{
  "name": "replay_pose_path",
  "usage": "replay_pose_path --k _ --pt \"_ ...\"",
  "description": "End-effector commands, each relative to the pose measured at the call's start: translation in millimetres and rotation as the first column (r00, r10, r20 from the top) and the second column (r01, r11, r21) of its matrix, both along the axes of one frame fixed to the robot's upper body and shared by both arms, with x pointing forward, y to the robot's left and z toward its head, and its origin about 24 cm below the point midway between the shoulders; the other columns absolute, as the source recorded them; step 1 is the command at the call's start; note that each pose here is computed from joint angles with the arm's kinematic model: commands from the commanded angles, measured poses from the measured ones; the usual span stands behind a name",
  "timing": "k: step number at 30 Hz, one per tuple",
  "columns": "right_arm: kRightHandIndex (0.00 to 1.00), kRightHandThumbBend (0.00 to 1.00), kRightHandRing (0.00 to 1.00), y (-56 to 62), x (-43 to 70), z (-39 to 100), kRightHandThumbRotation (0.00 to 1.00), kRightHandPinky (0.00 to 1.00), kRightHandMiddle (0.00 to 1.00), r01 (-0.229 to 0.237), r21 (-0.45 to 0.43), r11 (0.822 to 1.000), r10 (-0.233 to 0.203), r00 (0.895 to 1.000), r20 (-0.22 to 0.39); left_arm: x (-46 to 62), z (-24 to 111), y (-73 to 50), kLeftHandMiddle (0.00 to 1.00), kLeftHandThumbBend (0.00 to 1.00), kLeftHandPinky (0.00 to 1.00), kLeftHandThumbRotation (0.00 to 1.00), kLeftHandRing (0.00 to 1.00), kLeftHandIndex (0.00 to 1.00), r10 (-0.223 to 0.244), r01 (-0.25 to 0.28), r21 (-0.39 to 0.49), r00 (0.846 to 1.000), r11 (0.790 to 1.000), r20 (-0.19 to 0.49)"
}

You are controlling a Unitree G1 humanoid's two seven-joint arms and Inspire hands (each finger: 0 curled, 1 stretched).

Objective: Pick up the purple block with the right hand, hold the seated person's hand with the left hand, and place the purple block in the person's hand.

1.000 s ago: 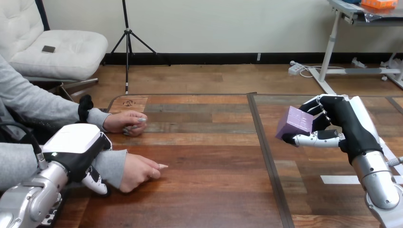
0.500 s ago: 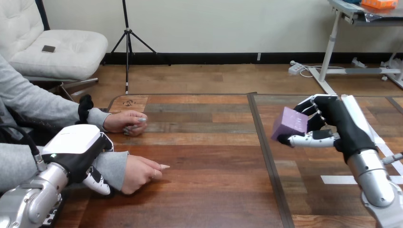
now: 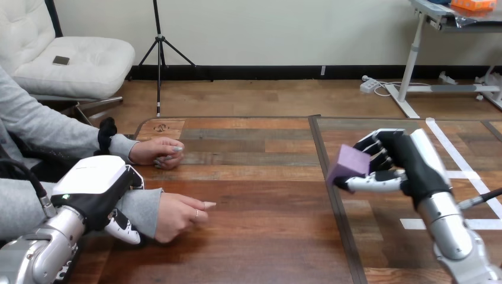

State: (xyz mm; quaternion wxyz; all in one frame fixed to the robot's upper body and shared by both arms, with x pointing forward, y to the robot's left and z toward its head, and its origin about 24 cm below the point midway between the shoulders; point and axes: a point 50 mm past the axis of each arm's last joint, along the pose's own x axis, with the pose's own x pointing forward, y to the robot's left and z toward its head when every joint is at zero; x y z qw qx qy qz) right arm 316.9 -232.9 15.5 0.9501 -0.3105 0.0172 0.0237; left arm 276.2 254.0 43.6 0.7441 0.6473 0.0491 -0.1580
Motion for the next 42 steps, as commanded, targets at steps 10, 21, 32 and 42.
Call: replay_pose_path --k 10,21,32,42 --pt "0.47 0.82 0.4 27.8 37.8 33.3 0.0 0.37 0.44 -0.024 0.014 1.0 0.023 0.997 0.069 17.1 64.7 -12.4 0.33 0.83 0.2 0.0 0.27 0.34 -0.068 0.089 -0.07 0.962 0.993 0.264" --pt "0.46 0.81 0.4 36.2 43.6 28.1 0.0 0.36 0.43 -0.018 -0.012 1.0 0.018 1.0 -0.003 16.1 69.9 -12.6 0.33 0.83 0.23 0.0 0.28 0.33 -0.081 0.11 -0.082 0.953 0.991 0.292" --pt "0.46 0.82 0.37 44.0 45.1 23.4 0.0 0.34 0.41 -0.019 -0.009 1.0 0.019 0.999 -0.04 14.1 73.8 -13.1 0.33 0.83 0.22 0.0 0.28 0.33 -0.096 0.13 -0.077 0.936 0.989 0.339" --pt "0.45 0.82 0.37 53.8 44.7 21.8 0.0 0.33 0.41 -0.051 0.011 0.999 0.051 0.998 -0.038 13.3 76.6 -13.9 0.32 0.84 0.21 0.0 0.28 0.33 -0.098 0.146 -0.096 0.916 0.985 0.388"
